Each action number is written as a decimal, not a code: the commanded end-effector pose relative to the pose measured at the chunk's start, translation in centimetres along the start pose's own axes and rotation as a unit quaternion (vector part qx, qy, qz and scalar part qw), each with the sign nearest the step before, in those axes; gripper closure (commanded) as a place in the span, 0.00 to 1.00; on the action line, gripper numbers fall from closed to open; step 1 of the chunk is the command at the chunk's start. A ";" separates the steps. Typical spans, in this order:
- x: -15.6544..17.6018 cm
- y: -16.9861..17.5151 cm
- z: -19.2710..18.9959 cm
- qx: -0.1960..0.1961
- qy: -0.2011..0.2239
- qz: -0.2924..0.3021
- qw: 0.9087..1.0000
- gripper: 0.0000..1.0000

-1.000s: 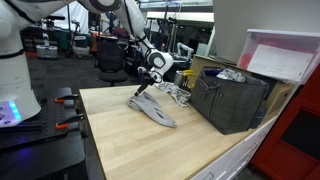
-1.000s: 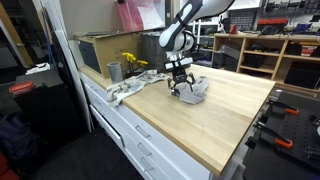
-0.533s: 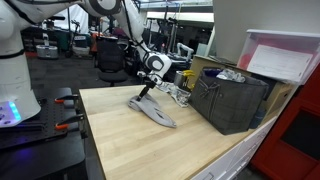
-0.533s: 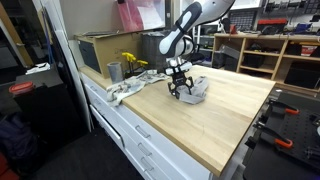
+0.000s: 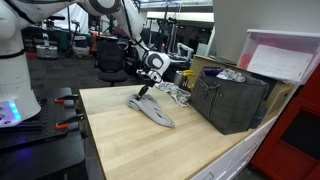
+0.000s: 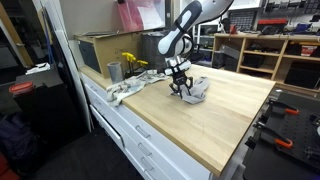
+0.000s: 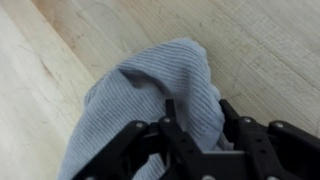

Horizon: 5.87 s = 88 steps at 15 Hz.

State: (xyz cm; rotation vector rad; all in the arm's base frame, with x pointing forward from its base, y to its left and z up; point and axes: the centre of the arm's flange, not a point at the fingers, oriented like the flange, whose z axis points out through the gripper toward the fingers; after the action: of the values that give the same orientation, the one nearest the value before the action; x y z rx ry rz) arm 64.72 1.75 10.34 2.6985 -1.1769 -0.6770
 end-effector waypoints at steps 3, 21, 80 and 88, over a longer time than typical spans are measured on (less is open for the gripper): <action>-2.4 2.8 -2.8 -0.069 0.003 0.046 0.997 0.03; -5.1 3.8 -0.9 -0.174 -0.001 0.125 0.977 0.73; 5.5 24.6 0.0 0.097 -0.097 0.255 0.957 0.00; 4.6 26.5 4.1 0.174 -0.160 0.060 0.970 0.00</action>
State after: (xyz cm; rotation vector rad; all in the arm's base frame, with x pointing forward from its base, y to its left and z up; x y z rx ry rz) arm 49.69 -19.30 13.08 2.6696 -1.7801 -0.9194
